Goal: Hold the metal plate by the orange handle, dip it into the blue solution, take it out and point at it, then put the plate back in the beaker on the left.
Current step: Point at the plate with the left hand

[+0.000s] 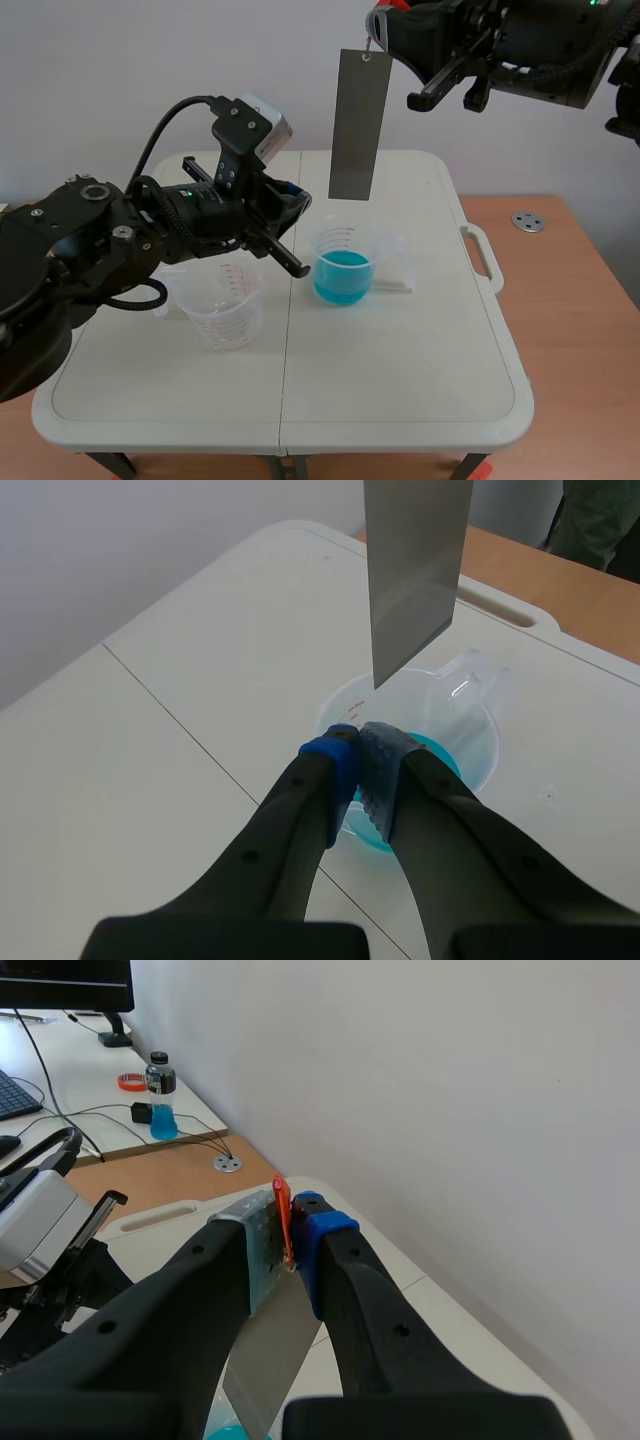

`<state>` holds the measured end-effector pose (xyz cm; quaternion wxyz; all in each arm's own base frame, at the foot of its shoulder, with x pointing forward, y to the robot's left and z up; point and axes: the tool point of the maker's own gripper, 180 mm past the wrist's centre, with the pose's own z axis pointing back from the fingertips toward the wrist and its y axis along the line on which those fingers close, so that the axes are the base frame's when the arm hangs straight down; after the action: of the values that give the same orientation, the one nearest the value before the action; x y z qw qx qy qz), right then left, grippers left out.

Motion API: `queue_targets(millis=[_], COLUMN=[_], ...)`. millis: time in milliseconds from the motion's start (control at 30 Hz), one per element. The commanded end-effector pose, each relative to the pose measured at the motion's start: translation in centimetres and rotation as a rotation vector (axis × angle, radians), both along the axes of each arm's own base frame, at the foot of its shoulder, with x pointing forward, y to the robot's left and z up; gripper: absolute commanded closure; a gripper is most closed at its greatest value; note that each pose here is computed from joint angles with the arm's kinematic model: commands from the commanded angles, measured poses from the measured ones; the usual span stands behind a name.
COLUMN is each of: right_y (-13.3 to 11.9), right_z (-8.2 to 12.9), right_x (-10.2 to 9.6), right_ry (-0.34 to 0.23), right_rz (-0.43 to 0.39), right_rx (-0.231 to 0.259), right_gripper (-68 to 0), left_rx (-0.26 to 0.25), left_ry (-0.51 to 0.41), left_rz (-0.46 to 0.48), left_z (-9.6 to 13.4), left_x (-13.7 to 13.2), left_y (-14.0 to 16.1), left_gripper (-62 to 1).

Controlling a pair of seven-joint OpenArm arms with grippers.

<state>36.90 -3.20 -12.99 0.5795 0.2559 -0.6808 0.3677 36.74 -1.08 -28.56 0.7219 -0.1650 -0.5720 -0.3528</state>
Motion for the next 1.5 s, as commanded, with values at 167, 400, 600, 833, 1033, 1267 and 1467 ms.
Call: queue_targets(millis=[167, 400, 600, 833, 1033, 1267, 1467], right_y=[-0.2, -0.2, -0.2, -0.2, -0.2, -0.2, -0.1], right_z=[1.5, 1.5, 1.5, 1.4, 1.4, 1.4, 1.1], right_x=[0.1, 0.1, 0.1, 0.1, 0.1, 0.1, 0.2], right_ry=[-0.038, -0.037, -0.037, -0.035, -0.035, -0.033, -0.024], right_rz=[0.005, 0.005, 0.005, 0.004, 0.004, 0.005, 0.004], right_rx=[0.020, 0.019, 0.019, 0.017, 0.017, 0.018, 0.017], right_gripper=[-1.3, -1.3, -1.3, -1.3, -1.3, -1.3, -1.3], left_rx=[-0.031, -0.013, -0.008, 0.049, 0.115, 0.211, 0.293], left_ry=[-0.039, -0.023, -0.069, -0.164, -0.156, -0.048, 0.113], left_rz=[-0.006, 0.008, 0.141, 0.250, 0.326, 0.396, 0.409], left_z=[1.6, 1.1, 1.7, 3.7, 3.7, 0.6, -3.1], left_x=[0.5, 0.5, 0.8, -1.5, -5.1, -9.9, -15.2], left_y=[-0.6, -0.3, 3.5, 9.6, 14.7, 19.9, 22.2], left_gripper=[-1.2, -1.2, -1.2, -1.2, -1.2, -1.2, -1.2])
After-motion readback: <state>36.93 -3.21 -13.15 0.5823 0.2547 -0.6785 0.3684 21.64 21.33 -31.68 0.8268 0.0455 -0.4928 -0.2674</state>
